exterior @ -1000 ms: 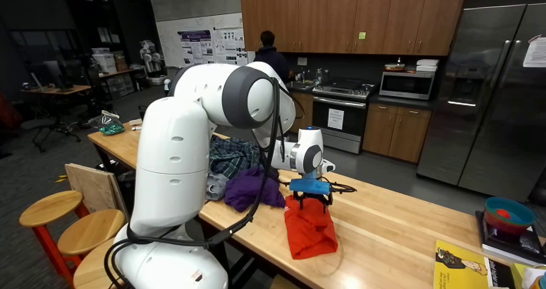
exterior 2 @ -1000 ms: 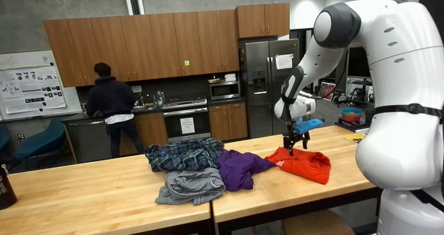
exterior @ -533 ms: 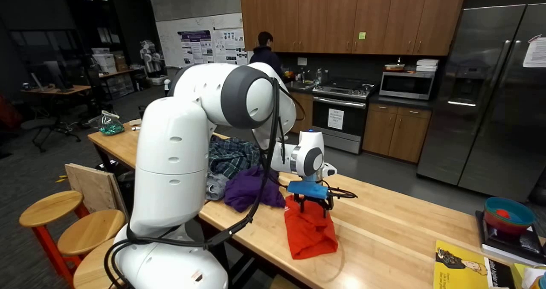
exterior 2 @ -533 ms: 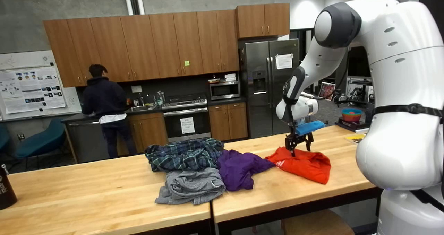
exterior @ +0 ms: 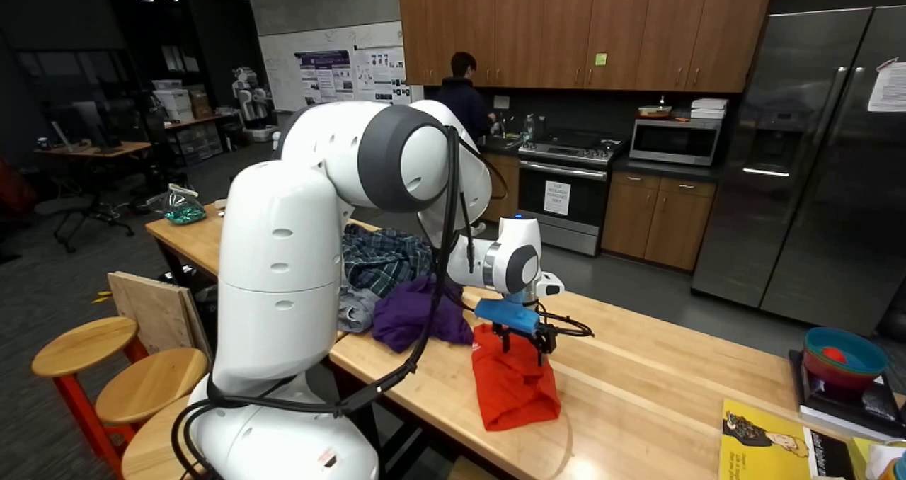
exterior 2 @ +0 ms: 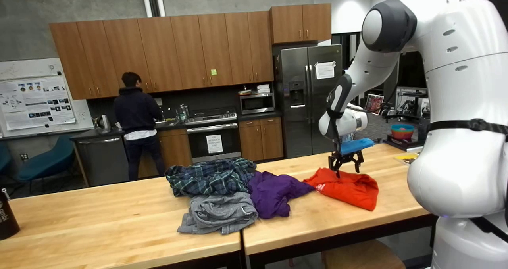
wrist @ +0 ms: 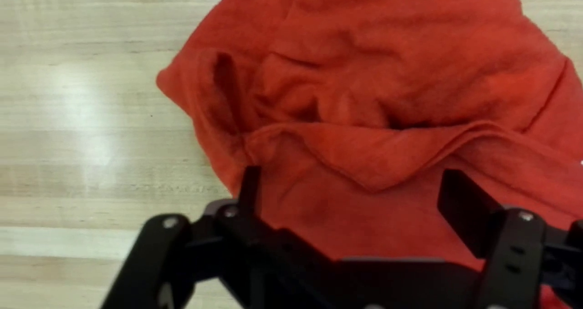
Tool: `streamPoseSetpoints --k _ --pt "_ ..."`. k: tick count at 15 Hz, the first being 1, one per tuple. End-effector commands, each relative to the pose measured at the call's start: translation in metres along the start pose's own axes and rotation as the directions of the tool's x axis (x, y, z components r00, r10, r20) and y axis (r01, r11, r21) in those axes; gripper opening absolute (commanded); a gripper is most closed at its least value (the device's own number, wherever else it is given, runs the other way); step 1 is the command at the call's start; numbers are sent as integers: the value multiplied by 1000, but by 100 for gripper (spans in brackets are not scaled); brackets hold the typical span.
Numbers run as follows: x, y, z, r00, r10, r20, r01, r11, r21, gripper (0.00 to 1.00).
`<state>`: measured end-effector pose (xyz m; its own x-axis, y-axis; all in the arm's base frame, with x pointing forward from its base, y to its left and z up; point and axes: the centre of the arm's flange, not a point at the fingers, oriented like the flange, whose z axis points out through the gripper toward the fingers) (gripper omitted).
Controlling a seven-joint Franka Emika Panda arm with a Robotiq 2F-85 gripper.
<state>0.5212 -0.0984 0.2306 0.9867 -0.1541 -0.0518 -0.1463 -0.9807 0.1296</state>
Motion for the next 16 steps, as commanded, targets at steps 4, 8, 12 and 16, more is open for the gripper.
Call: streamPoseSetpoints --k 4,8,12,16 --pt "-11 -7 -8 996 91 -4 -91 996 18 88" --pt "-7 -12 -10 992 129 -11 -129 991 44 93" --pt "-7 -13 -11 983 184 -2 -183 980 81 91" --pt "-7 -6 -5 966 256 33 -258 958 127 88"
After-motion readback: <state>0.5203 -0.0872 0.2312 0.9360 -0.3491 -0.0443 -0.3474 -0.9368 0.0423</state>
